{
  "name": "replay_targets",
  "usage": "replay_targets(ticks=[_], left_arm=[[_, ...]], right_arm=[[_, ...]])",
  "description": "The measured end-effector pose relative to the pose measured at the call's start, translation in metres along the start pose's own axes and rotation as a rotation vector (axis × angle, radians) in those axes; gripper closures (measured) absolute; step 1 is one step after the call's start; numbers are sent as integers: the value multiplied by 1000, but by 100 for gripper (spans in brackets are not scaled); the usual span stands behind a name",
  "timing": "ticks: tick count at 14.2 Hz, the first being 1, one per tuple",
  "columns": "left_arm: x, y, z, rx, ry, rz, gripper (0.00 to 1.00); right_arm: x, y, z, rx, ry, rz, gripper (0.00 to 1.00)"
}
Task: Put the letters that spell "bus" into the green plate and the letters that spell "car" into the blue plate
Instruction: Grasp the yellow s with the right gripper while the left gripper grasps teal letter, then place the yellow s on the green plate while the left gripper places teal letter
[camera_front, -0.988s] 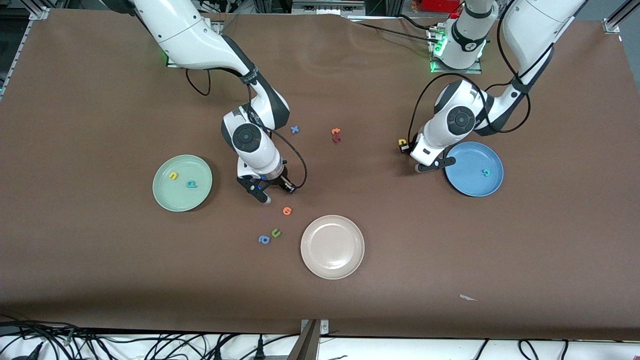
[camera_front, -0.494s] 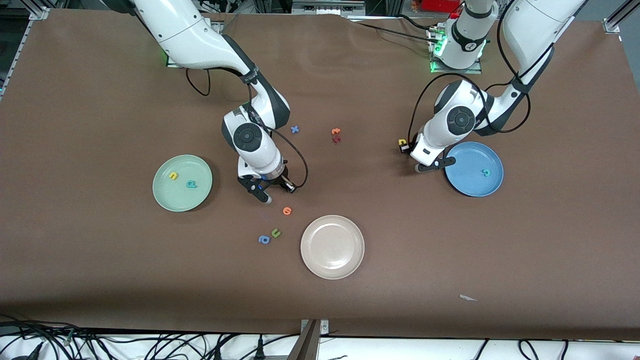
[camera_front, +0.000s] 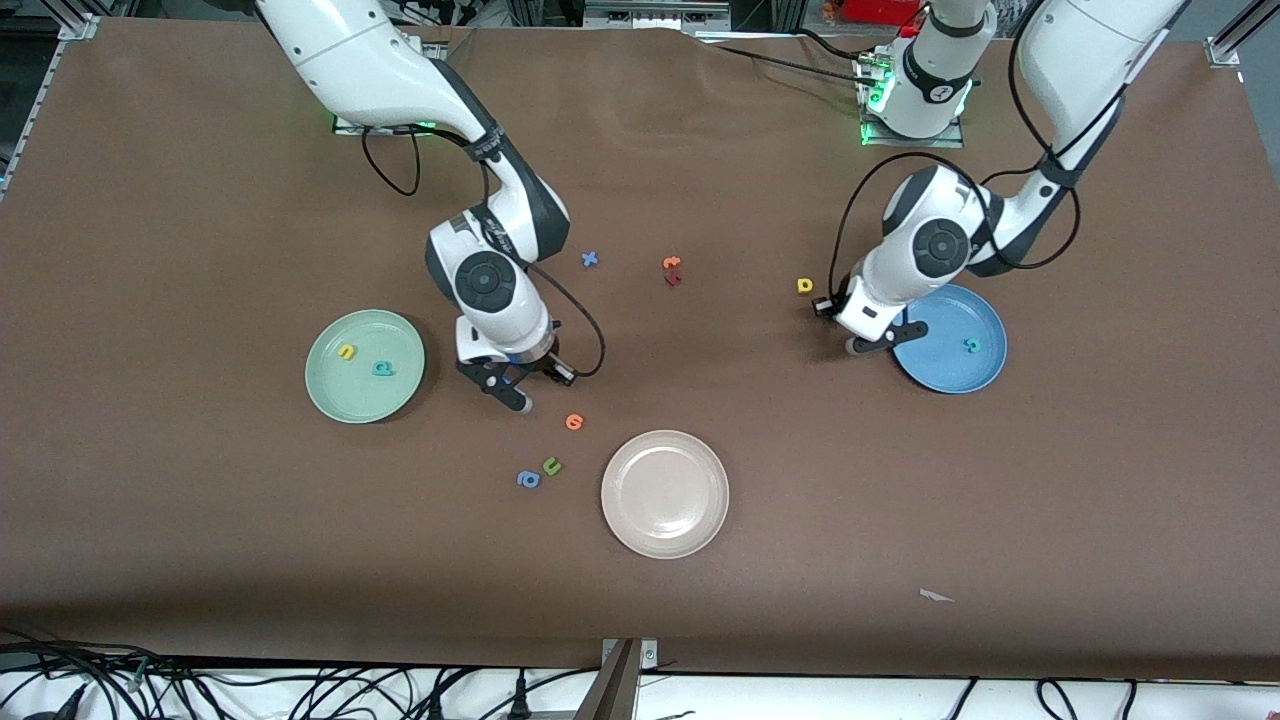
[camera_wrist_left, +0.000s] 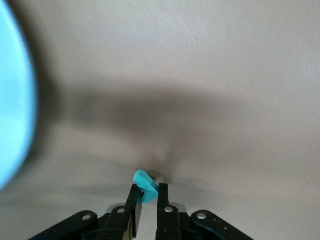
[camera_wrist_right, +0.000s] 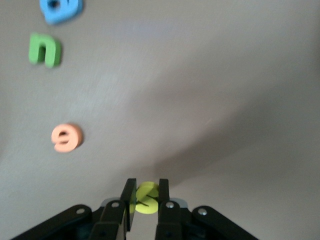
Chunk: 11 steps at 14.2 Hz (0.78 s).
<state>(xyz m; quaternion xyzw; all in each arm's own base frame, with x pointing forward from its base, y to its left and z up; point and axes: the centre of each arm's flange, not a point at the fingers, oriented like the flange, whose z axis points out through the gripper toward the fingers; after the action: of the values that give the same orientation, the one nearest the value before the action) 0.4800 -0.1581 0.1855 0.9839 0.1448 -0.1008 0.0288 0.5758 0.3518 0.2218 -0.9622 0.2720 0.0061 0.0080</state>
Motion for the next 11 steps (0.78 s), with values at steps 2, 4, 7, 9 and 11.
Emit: replay_targets(ticks=[2, 4, 7, 9, 11], left_arm=[[21, -18, -26, 38, -18, 12, 83], [42, -41, -53, 72, -50, 42, 83], [69, -93, -75, 74, -90, 103, 83], [81, -132, -76, 51, -101, 128, 83], [86, -147, -74, 38, -108, 126, 81]], right_arm=[[30, 27, -26, -83, -12, -101, 78], [70, 68, -46, -142, -25, -201, 78], [112, 143, -44, -186, -77, -314, 78], [122, 189, -28, -182, -108, -380, 78], [122, 226, -1, -153, -89, -428, 78]])
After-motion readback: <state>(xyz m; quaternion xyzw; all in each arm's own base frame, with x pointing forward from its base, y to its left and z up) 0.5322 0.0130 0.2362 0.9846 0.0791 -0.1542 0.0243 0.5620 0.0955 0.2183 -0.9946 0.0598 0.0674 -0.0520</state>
